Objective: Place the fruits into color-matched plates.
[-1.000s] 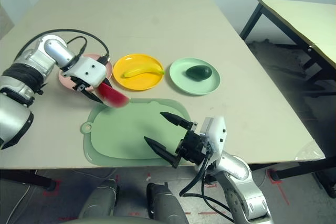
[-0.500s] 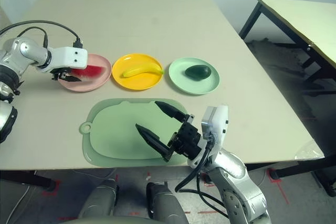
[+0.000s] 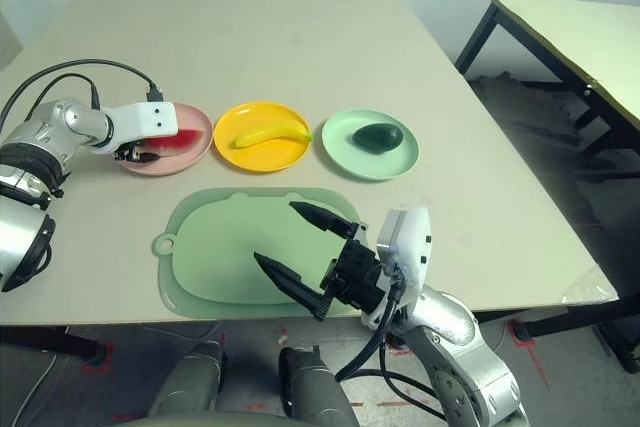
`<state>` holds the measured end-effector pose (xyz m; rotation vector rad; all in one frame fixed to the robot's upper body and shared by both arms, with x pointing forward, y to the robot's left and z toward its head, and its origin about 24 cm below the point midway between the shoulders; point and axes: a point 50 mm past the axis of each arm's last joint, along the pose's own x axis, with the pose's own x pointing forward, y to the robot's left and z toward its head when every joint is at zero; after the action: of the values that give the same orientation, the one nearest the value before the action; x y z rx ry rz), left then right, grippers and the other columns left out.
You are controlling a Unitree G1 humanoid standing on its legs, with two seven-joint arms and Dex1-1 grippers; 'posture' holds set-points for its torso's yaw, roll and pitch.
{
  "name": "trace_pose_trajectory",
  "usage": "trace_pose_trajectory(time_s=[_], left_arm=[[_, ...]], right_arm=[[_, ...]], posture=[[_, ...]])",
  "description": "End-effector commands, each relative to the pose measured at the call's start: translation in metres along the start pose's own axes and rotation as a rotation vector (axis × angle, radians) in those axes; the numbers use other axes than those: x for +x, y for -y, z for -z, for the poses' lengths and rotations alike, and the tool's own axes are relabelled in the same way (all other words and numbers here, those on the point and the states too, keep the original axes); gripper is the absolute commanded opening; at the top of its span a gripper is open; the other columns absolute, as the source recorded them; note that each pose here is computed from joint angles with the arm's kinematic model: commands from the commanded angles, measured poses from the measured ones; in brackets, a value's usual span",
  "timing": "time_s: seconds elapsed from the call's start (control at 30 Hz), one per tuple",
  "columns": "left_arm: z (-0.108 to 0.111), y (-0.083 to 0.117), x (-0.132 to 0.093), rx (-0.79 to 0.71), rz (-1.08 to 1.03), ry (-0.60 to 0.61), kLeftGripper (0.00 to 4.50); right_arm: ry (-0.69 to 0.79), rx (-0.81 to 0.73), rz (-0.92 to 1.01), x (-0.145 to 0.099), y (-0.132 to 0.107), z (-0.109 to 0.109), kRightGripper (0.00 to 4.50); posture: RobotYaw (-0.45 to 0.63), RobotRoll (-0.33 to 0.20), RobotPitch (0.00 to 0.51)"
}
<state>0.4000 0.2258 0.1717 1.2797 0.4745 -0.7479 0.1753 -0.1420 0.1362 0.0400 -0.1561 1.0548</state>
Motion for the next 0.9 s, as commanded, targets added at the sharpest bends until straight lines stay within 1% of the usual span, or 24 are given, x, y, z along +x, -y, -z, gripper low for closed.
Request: trace_pose_trajectory(time_s=[0.03, 0.13, 0.2, 0.27, 0.37, 0.47, 0.53, 0.6, 0.63, 0.67, 0.77, 0.8, 0.87, 0.9], left_arm=[[0.004, 0.002, -0.001, 0.003, 0.014, -0.008, 4.49], [0.004, -0.005, -0.008, 0.002, -0.007, 0.012, 4.49], [0.005, -0.009, -0.013, -0.018, -0.023, 0.036, 4.49], [0.008, -0.013, -0.020, -0.070, -0.040, 0.071, 4.49], [0.014, -0.014, -0.027, -0.156, -0.043, 0.136, 4.49], [0.023, -0.014, -0.037, -0.305, -0.047, 0.253, 4.49], [0.028, -0.016, -0.044, -0.477, -0.084, 0.394, 4.49], [0.037, -0.016, -0.051, -0.659, -0.131, 0.536, 4.49], [0.044, -0.014, -0.054, -0.726, -0.156, 0.581, 4.49], [0.056, -0.006, -0.056, -0.794, -0.188, 0.612, 4.49], [0.079, 0.015, -0.060, -0.923, -0.258, 0.668, 4.49], [0.085, 0.022, -0.060, -0.958, -0.279, 0.679, 4.49], [0.096, 0.042, -0.057, -1.005, -0.320, 0.665, 4.49], [0.098, 0.049, -0.056, -1.019, -0.333, 0.659, 4.49]], right_arm=[[-0.009, -0.016, 0.001, 0.000, 0.001, 0.001, 4.50], [-0.013, -0.048, 0.065, -0.003, 0.012, 0.000, 4.50], [-0.058, -0.087, 0.144, -0.008, 0.025, 0.003, 4.50], [-0.116, -0.142, 0.267, -0.017, 0.045, 0.006, 4.50], [-0.104, -0.186, 0.455, -0.029, 0.074, 0.001, 4.50], [-0.031, -0.184, 0.650, -0.044, 0.098, -0.006, 4.50], [-0.017, -0.179, 0.731, -0.056, 0.105, -0.006, 4.50], [-0.003, -0.172, 0.796, -0.071, 0.107, -0.003, 4.50], [0.009, -0.168, 0.826, -0.077, 0.107, -0.002, 4.50], [0.012, -0.166, 0.869, -0.087, 0.106, 0.001, 4.50], [-0.016, -0.191, 0.944, -0.109, 0.100, 0.012, 4.50], [-0.033, -0.197, 0.977, -0.119, 0.098, 0.018, 4.50], [-0.027, -0.179, 1.080, -0.141, 0.094, 0.033, 4.50], [-0.019, -0.174, 1.107, -0.147, 0.092, 0.038, 4.50]], posture=[[0.09, 0.000, 0.134], [0.09, 0.000, 0.133], [0.09, 0.000, 0.135], [0.09, 0.000, 0.135], [0.10, 0.000, 0.135], [0.12, 0.000, 0.130], [0.13, 0.000, 0.128], [0.14, 0.000, 0.126], [0.14, 0.000, 0.125], [0.14, 0.000, 0.126], [0.16, 0.000, 0.128], [0.17, 0.000, 0.128], [0.19, 0.000, 0.125], [0.19, 0.000, 0.124]])
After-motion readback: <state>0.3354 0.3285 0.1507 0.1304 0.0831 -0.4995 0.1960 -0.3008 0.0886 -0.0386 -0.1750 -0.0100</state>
